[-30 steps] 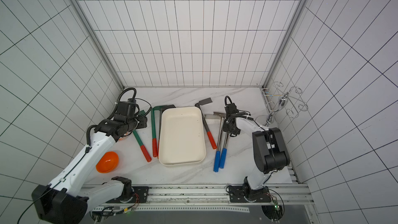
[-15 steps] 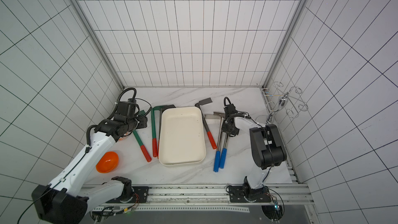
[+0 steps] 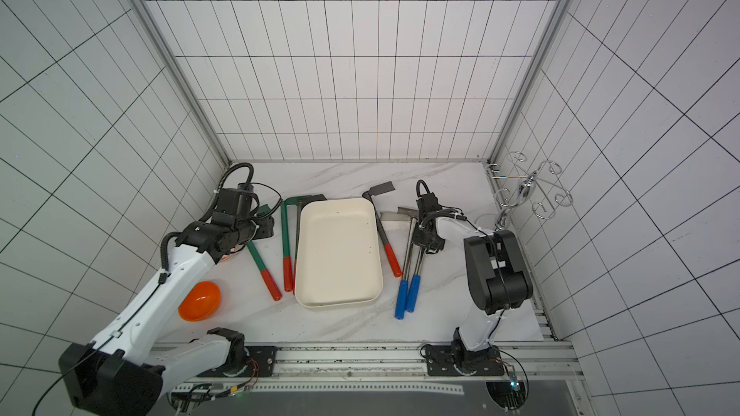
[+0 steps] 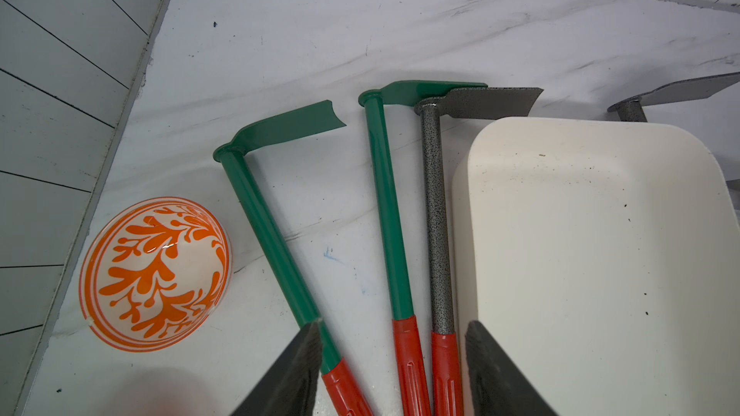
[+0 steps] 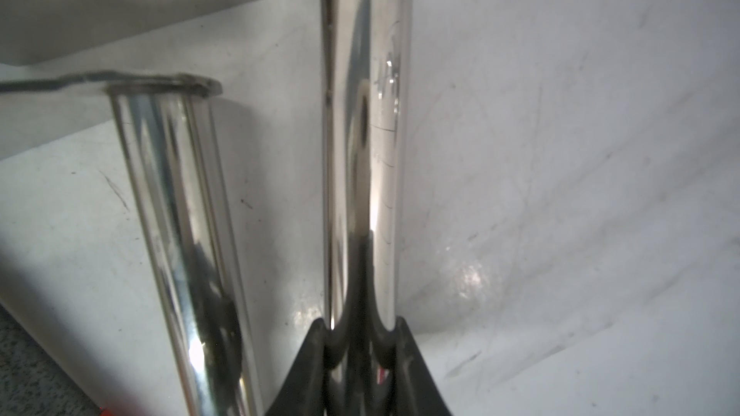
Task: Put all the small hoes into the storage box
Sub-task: Pick up the hoe from the center of the board.
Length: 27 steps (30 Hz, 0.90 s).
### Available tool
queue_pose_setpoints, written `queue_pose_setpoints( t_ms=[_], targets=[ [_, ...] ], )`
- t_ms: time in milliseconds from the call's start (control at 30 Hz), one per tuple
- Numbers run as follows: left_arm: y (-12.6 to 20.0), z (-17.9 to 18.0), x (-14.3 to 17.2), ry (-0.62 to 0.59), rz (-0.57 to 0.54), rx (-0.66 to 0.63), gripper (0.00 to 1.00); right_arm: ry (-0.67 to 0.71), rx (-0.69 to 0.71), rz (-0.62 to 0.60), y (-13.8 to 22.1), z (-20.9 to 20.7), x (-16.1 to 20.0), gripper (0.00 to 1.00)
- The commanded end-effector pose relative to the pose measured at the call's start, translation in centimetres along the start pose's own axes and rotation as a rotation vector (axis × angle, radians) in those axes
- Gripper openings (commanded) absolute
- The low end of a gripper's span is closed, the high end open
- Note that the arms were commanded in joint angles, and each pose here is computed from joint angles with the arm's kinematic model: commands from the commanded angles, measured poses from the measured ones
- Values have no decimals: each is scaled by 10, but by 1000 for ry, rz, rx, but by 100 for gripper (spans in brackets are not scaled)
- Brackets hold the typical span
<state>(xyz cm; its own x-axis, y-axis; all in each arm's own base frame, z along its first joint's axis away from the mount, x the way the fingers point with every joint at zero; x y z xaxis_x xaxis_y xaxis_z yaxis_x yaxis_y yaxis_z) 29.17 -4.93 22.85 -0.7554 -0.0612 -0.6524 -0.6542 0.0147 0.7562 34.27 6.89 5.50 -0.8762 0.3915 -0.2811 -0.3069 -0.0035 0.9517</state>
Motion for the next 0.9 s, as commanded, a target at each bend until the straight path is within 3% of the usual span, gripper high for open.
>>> queue_pose_setpoints(
  t_ms=[0,600,867],
  targets=[
    [4,-1,-4,10,-10,2,60,-15,40,-22,4,-10,-6,11],
    [3,-1,-1,11,-9,11,60,14,24,-73,53,-8,-21,0],
    [5,-2,-2,15,-12,17,60,4,14,-93,68,-12,-22,0]
  ],
)
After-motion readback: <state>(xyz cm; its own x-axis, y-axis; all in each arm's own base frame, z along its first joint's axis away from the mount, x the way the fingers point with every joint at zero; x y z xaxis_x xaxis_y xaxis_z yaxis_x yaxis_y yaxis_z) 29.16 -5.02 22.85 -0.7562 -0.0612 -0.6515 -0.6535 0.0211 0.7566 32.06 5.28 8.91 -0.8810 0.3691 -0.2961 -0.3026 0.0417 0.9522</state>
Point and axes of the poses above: each gripper's point midway between its finger pads, its own y axis back along the fingers, its own z axis along the line the jaws close on, x = y × z, the point moved 3 cm from there along y, back along the fingers, and after that the axes turned 5 degrees about -y, right-handed, at the moved point
